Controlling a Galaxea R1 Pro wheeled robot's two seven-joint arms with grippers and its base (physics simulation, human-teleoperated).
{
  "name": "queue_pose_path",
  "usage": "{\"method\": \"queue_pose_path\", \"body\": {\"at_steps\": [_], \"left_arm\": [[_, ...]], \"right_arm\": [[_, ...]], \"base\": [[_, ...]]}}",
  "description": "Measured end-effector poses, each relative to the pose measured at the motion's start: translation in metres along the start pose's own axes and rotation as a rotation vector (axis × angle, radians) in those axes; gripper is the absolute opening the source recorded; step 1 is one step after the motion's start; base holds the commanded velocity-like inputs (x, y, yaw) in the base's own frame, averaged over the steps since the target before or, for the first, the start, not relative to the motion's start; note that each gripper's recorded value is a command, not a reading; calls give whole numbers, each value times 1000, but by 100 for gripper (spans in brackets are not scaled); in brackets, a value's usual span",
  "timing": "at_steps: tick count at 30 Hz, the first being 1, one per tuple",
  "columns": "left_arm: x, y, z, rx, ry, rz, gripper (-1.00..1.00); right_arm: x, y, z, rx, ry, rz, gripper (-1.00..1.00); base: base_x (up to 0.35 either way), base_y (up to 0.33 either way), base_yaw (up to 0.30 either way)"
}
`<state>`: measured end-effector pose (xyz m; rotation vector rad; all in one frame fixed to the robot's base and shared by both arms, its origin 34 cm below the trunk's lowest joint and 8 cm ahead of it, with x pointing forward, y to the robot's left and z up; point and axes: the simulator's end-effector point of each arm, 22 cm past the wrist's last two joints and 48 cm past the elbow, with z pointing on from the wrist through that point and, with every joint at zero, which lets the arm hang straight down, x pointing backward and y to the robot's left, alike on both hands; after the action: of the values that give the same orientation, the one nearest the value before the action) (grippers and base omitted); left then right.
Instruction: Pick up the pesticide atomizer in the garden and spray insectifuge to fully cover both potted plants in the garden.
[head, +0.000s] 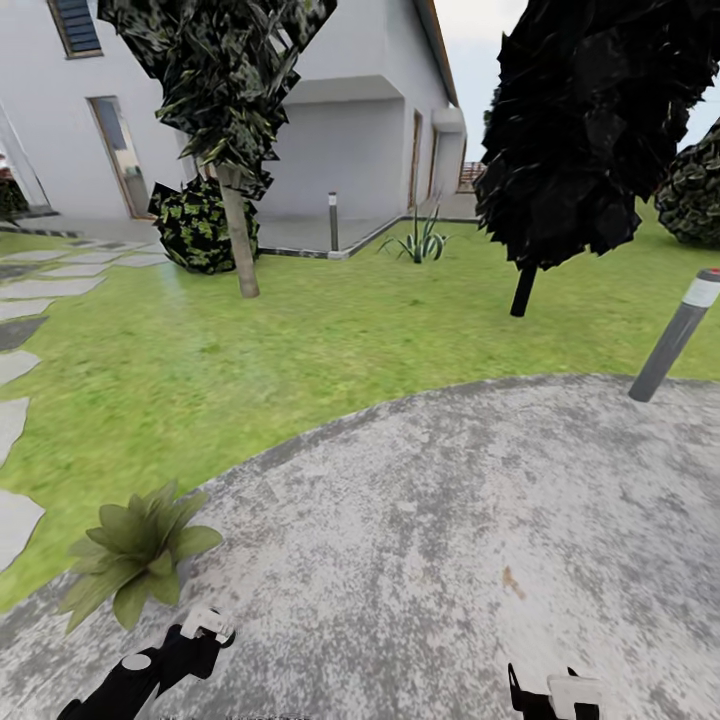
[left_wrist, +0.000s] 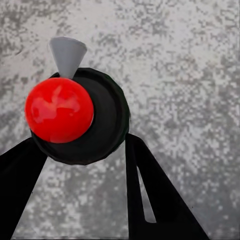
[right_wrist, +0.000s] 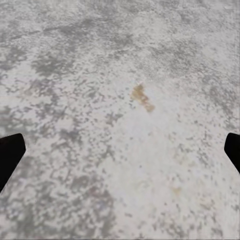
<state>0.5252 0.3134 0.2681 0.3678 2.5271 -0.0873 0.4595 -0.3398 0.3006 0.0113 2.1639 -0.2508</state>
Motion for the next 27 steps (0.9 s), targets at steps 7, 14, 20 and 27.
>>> {"method": "queue_pose_path", "body": {"at_steps": [7,14,20,27], "left_arm": [[-1,0,-1,-1,-2,0,-100],[-2,0,-1,-1,-5,1,-100],[-4,0,-1,-2,-7,1,-100],[-5,1,-2,-2,-10,1,-100]], "right_arm": [[-1,0,0,0,-3,1,100],[-2,0,0,0,-6,1,100],[-4,0,0,1,-8,1,100],[-5,0,0,1,-11,2,100]], "base": [[0,0,277],[0,0,277],[0,0,277],[0,0,277]]}}
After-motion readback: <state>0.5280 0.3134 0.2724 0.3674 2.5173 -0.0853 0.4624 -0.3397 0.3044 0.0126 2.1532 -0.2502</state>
